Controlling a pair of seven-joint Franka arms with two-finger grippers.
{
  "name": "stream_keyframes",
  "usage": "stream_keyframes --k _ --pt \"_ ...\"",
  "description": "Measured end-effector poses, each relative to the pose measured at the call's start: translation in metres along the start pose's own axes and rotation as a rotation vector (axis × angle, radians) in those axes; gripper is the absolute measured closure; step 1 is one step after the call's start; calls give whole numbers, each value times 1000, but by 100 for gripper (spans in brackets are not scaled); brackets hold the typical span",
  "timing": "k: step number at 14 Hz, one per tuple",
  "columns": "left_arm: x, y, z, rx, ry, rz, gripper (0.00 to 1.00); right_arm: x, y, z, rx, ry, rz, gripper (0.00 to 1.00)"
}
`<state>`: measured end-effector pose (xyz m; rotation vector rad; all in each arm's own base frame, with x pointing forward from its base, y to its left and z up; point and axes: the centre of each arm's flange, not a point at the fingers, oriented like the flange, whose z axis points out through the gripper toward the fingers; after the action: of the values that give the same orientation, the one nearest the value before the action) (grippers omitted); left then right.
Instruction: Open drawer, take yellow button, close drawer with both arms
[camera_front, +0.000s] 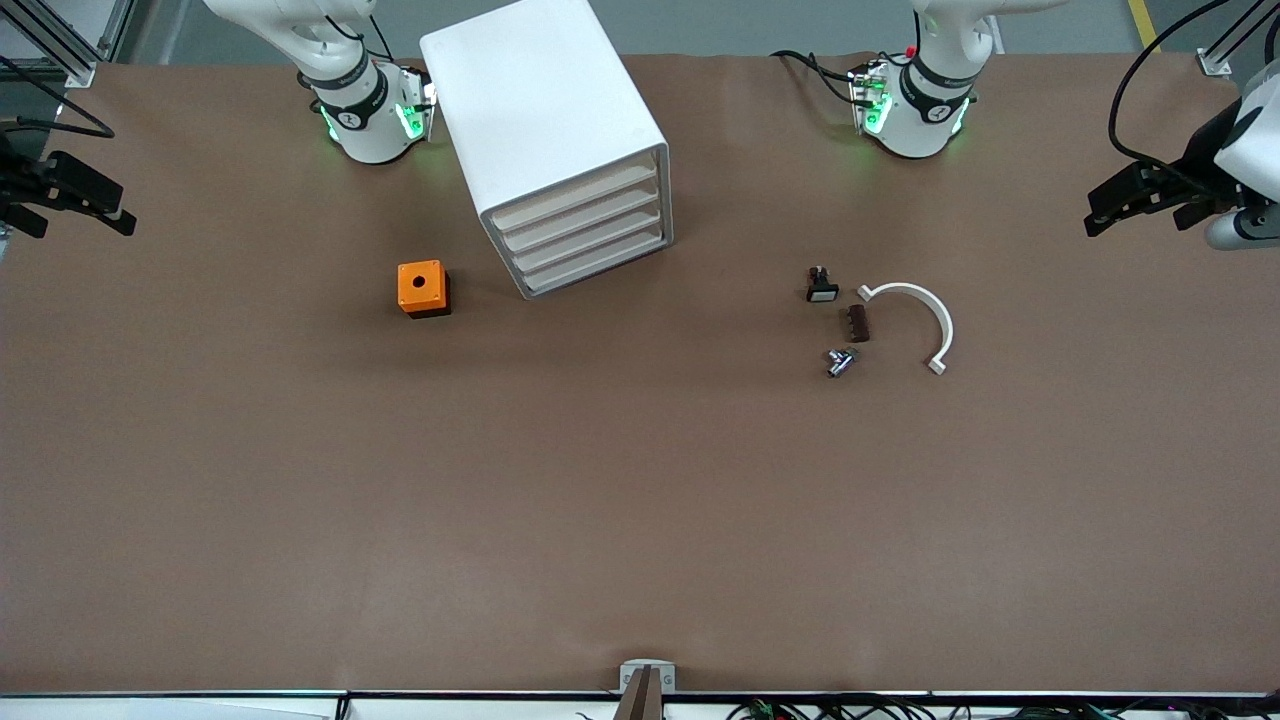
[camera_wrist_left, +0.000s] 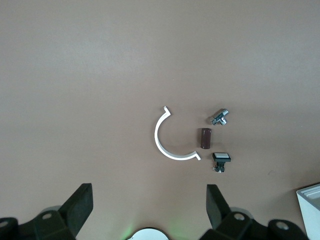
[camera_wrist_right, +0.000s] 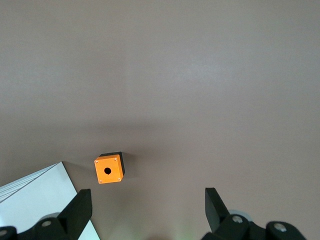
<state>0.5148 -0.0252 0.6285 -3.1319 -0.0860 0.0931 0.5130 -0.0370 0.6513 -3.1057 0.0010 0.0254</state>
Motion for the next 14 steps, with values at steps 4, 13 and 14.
stream_keyframes --k 4,13,14 --pt "14 -4 28 2 -78 -8 0 0 0 0 0 0 0 0" --pt "31 37 85 3 -223 -32 0 0 0 0 -1 4 0 0" --pt "30 57 93 19 -246 -65 0 1 0 0 -1 4 -1 0"
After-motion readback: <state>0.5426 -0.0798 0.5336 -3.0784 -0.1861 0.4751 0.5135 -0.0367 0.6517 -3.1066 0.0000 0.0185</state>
